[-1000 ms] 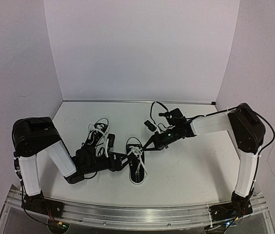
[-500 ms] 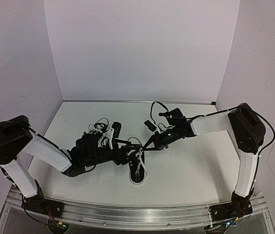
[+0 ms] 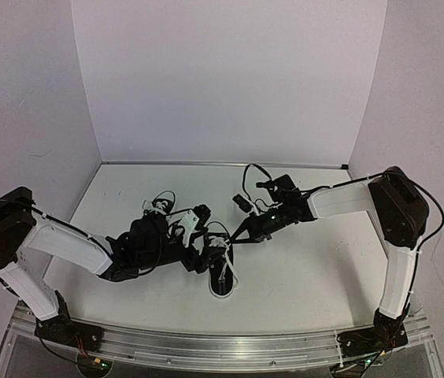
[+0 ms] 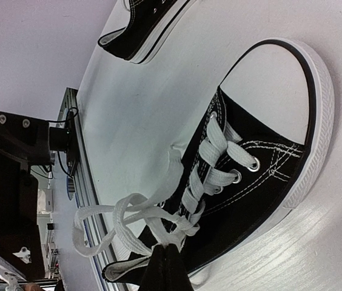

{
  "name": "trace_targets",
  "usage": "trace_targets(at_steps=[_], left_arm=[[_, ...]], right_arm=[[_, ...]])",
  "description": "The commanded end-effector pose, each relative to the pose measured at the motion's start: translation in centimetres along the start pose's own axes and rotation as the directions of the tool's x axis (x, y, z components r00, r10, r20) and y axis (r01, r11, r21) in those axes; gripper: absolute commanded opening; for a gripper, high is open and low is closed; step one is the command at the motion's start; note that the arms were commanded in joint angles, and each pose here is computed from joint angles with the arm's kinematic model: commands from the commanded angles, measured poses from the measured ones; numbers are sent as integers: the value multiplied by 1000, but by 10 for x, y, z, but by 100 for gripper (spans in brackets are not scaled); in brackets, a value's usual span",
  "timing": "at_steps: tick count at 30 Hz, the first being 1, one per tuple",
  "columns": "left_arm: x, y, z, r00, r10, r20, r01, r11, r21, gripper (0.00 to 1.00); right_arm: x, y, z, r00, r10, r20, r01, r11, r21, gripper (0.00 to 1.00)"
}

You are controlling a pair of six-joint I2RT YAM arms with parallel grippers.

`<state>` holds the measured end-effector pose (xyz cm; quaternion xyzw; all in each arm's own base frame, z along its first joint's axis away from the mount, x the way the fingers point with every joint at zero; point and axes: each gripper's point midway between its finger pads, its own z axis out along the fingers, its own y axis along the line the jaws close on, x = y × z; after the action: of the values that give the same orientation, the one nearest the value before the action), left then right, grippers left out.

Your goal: Tie the shoes

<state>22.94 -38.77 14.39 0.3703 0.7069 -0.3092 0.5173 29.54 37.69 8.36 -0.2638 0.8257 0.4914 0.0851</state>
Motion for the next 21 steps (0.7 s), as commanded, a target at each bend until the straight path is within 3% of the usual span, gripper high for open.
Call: trace_targets(at_steps=[1,11,21], left_arm=[[-11,-6,10,992,126,26,-126,992,3,83],[-1,-3,27,984,180,21,-179,984,-23,80],[-1,7,38,982,190,25,-187,979,-85,69]], right_arm=[[-16,21,-8,998,-54,41,55,998,-20,0],[-16,21,-8,998,-54,41,54,998,-18,0],[-15,20,-8,998,-51,38,52,998,-19,0]])
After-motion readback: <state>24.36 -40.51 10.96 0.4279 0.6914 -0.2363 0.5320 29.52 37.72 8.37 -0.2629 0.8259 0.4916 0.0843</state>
